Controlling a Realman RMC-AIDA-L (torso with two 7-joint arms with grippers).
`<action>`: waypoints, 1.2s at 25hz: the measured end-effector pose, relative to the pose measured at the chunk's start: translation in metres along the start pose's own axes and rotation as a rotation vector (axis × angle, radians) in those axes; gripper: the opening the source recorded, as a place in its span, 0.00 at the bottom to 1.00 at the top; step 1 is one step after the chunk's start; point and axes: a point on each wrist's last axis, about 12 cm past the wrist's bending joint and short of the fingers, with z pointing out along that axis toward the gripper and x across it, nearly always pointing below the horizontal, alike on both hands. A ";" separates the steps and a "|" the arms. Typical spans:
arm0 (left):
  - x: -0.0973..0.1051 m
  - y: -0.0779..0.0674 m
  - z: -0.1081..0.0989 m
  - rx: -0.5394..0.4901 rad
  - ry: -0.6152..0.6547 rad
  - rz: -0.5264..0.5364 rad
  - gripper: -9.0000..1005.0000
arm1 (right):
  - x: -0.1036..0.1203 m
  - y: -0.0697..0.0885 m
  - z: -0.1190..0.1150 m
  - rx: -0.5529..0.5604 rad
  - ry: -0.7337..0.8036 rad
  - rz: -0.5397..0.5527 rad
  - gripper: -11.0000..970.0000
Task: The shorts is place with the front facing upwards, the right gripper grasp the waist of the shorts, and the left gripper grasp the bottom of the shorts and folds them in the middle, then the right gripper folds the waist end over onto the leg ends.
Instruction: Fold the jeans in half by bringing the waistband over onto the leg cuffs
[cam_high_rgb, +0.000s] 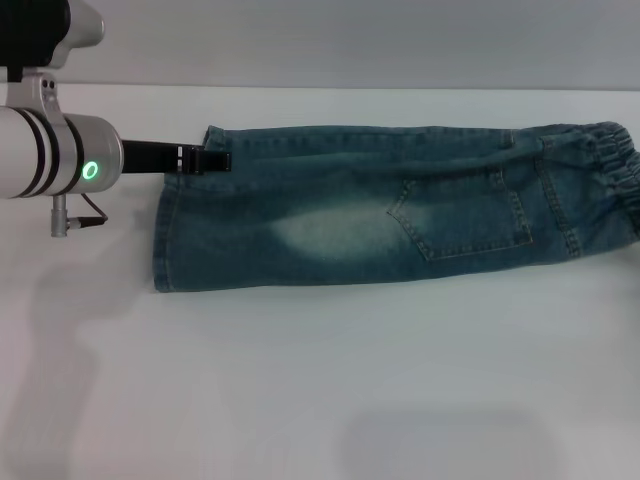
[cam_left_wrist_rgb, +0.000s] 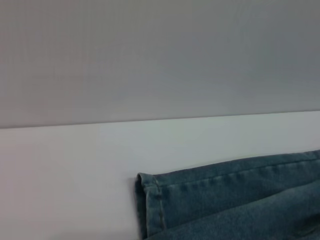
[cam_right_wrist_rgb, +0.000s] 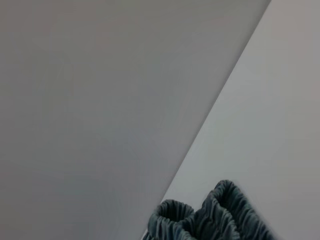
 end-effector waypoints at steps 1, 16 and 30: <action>0.000 0.000 0.000 0.000 0.000 0.000 0.83 | 0.000 0.000 0.000 0.000 0.000 0.000 0.65; -0.001 -0.002 0.002 0.004 -0.002 0.015 0.83 | -0.002 0.001 0.002 0.008 0.016 -0.059 0.11; 0.004 -0.020 0.009 0.040 -0.021 0.050 0.83 | -0.003 0.053 0.010 -0.322 0.073 -0.134 0.06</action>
